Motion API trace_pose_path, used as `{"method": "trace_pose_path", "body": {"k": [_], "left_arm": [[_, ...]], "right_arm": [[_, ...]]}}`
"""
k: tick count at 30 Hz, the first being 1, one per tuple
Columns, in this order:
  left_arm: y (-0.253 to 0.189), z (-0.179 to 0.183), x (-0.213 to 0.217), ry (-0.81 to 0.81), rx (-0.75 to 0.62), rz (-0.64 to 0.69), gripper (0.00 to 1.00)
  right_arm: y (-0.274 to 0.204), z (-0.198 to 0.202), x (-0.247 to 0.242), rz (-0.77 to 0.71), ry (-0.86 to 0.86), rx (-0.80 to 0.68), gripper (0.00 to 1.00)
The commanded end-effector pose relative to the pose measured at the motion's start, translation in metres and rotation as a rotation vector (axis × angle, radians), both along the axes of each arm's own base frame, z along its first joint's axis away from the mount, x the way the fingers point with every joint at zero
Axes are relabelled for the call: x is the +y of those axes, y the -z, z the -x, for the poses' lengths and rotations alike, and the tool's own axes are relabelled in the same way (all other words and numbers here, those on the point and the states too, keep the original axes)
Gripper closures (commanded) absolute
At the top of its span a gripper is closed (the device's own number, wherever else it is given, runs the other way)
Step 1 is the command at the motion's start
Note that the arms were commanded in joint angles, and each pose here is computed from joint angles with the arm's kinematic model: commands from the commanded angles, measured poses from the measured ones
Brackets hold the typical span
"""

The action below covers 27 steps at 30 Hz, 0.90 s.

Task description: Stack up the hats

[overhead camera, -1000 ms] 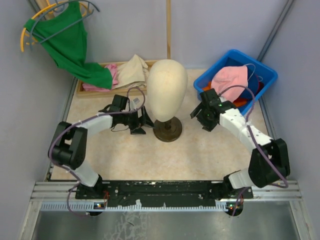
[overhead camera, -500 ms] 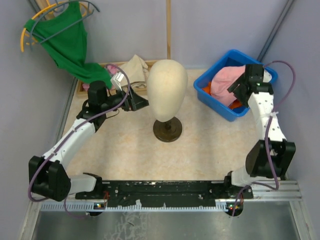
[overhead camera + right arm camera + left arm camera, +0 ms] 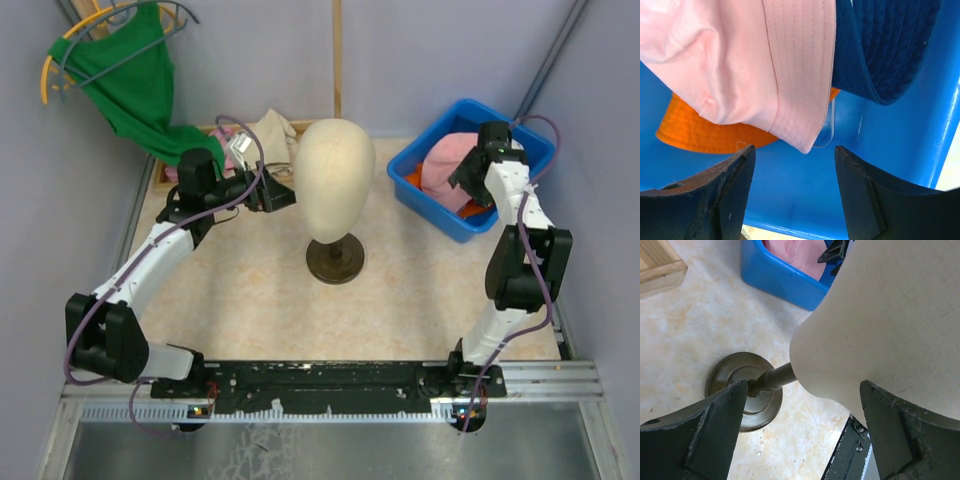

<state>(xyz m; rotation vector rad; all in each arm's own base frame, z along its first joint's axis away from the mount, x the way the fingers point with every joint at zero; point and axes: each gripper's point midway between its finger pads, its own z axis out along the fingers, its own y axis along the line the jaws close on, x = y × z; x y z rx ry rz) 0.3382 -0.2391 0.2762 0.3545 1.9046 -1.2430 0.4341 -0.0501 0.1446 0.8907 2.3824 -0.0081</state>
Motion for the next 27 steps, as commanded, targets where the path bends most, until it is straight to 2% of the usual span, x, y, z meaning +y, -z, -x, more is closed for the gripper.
{"method": "trace_pose_path", "body": {"k": [1, 7, 12, 17, 27], "left_arm": [[-0.005, -0.001, 0.0, 0.027, -0.041, 0.004, 0.01], [0.004, 0.001, 0.0, 0.039, -0.022, 0.016, 0.01], [0.012, 0.002, -0.002, 0.05, -0.003, 0.026, 0.01], [0.017, 0.0, -0.002, 0.057, 0.006, 0.023, 0.01], [0.025, -0.003, -0.003, 0.068, 0.03, 0.024, 0.01]], "right_arm": [[-0.026, -0.018, -0.019, 0.081, 0.033, -0.112, 0.35], [-0.058, -0.019, -0.051, 0.11, 0.09, -0.254, 0.4], [-0.067, -0.018, -0.075, 0.184, 0.09, -0.222, 0.39], [-0.063, -0.016, -0.094, 0.146, 0.12, -0.234, 0.39], [-0.052, -0.022, -0.087, 0.096, 0.08, -0.224, 0.43]]}}
